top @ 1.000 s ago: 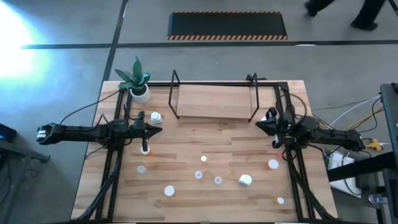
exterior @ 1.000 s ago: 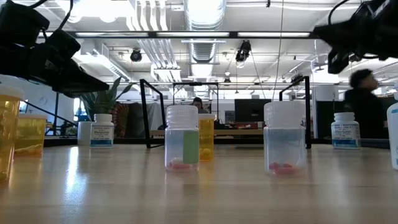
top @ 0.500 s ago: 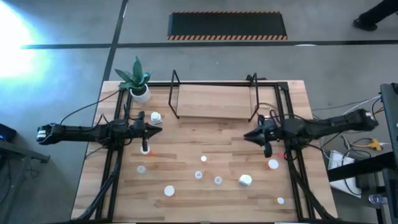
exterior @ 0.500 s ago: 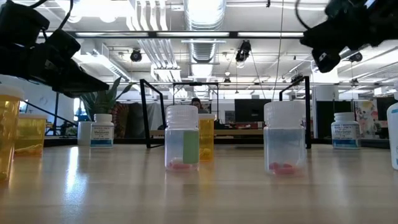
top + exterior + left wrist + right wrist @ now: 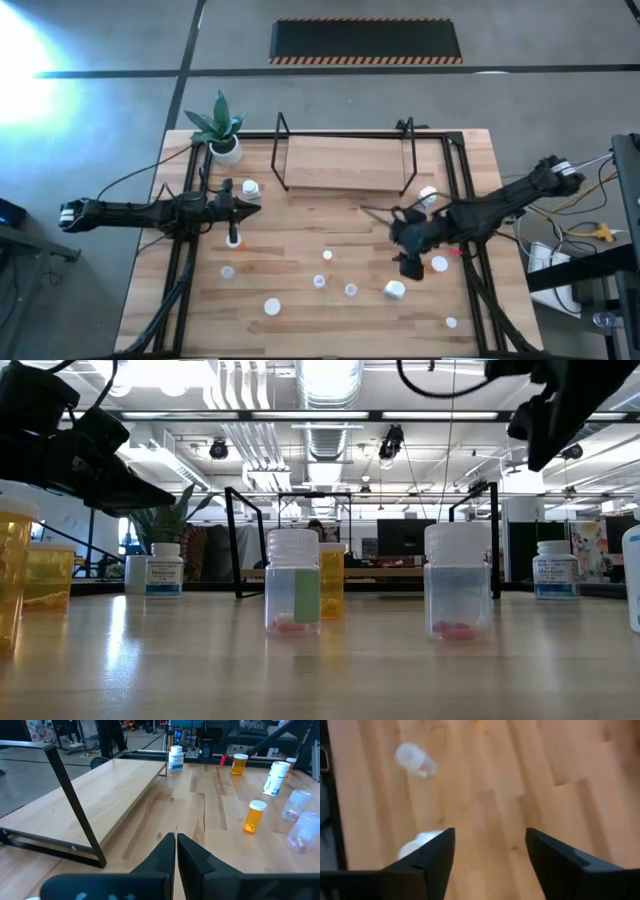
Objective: Pick and place medicine bottles onto shelf by color
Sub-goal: Put the bottom white medicine bottle on the shelf
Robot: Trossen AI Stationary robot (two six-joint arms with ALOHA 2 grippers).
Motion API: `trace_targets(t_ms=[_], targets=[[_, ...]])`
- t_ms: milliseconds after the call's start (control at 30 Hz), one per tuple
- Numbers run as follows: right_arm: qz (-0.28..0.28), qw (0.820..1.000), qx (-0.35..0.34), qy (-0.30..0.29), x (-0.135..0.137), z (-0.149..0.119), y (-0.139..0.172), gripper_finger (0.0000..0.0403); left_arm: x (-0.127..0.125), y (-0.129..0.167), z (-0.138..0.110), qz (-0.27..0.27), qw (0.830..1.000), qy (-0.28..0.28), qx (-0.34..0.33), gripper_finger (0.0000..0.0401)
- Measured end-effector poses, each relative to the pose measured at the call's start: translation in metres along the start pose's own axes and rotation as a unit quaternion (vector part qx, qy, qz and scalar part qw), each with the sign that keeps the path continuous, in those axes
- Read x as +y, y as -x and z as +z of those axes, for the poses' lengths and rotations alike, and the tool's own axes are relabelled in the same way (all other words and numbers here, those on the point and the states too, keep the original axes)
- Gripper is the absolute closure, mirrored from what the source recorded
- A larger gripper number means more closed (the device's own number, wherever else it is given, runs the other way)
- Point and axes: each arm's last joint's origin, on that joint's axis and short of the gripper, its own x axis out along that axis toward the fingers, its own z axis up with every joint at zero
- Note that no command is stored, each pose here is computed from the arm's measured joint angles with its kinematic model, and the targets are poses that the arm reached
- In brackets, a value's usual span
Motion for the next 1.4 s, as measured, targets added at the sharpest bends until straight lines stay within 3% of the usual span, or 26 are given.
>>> trace_targets(t_ms=[267,567,867,1167,1267,1400], targets=[[-0.011,0.998,0.052,-0.028,0.054,-0.001,-0.021,0.0093,0.000,0.000,0.000,0.000,1.000,0.000,0.000,0.0401],[-0.093,0.987,0.121,-0.045,0.080,-0.008,-0.052,0.0087,0.000,0.000,0.000,0.000,1.000,0.000,0.000,0.0401],[-0.107,0.982,0.154,-0.035,0.085,-0.013,-0.076,0.0119,0.000,0.000,0.000,0.000,1.000,0.000,0.000,0.0401],[-0.114,0.980,0.160,-0.005,0.084,-0.015,-0.085,0.0216,0.000,0.000,0.000,0.000,1.000,0.000,0.000,0.0401],[-0.113,0.983,0.147,0.006,0.082,-0.011,-0.081,0.0241,0.000,0.000,0.000,0.000,1.000,0.000,0.000,0.0401],[-0.111,0.987,0.108,0.033,0.072,0.012,-0.067,0.0241,0.000,0.000,0.000,0.000,1.000,0.000,0.000,0.0401]])
